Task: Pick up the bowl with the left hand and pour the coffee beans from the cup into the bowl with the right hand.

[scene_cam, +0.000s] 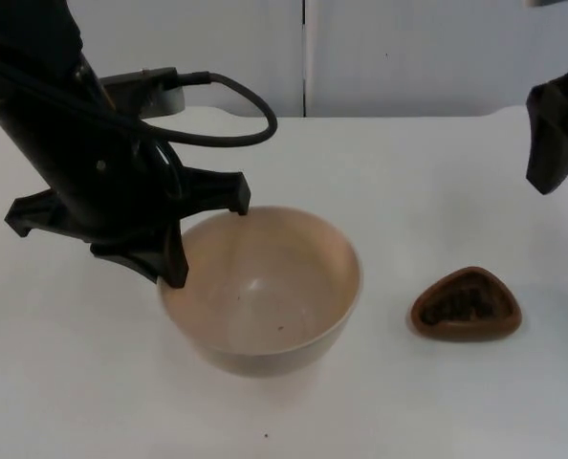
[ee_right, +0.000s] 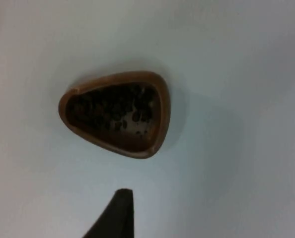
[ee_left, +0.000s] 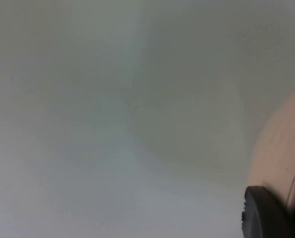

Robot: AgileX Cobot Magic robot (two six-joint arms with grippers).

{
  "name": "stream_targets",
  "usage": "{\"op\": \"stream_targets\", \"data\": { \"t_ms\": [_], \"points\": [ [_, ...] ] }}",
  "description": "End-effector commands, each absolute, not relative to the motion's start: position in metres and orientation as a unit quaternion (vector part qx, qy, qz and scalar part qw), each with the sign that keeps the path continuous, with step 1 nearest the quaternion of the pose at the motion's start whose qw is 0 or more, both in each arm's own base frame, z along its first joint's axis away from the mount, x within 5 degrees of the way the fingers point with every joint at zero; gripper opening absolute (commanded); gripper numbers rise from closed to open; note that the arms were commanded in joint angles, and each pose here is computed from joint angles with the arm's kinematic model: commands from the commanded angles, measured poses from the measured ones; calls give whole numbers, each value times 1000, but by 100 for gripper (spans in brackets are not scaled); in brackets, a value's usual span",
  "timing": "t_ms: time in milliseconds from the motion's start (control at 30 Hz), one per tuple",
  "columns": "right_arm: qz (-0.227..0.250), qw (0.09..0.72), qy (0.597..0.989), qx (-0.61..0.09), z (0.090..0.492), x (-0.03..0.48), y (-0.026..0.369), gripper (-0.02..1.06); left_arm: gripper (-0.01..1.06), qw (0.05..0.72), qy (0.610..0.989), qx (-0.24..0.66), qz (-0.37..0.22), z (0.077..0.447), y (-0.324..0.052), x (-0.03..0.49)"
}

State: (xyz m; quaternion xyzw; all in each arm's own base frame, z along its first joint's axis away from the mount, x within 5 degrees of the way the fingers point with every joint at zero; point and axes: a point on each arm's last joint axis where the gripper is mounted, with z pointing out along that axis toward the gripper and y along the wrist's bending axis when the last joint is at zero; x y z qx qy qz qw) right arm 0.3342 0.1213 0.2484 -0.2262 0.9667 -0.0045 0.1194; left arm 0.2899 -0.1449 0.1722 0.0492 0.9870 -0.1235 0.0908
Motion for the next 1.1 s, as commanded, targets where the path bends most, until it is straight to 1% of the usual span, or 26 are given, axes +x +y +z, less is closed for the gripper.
{"op": "stream_targets", "data": {
  "t_ms": [0, 100, 233, 467, 533, 800, 933, 1067],
  "points": [
    [-11, 113, 965, -237, 245, 338, 123, 105, 0, 95, 986, 43, -128, 173, -146, 290],
    [-12, 111, 963, -245, 238, 341, 125, 105, 0, 95, 986, 43, -128, 173, -146, 290],
    [-21, 96, 959, -266, 220, 345, 134, 101, 0, 97, 986, 43, -129, 173, -146, 290],
    [-20, 86, 960, -266, 194, 355, 137, 97, 0, 98, 986, 43, -129, 173, -146, 290],
    [-21, 83, 960, -267, 182, 359, 139, 93, 0, 98, 986, 43, -129, 173, -146, 290],
    [-18, 92, 959, -268, 156, 370, 144, 86, 0, 99, 986, 43, -129, 173, -146, 290],
    [-16, 105, 957, -269, 151, 373, 145, 84, 0, 99, 986, 42, -130, 173, -146, 290],
    [-13, 112, 957, -269, 145, 376, 147, 84, 0, 100, 986, 42, -130, 173, -146, 291]
  ]
}}
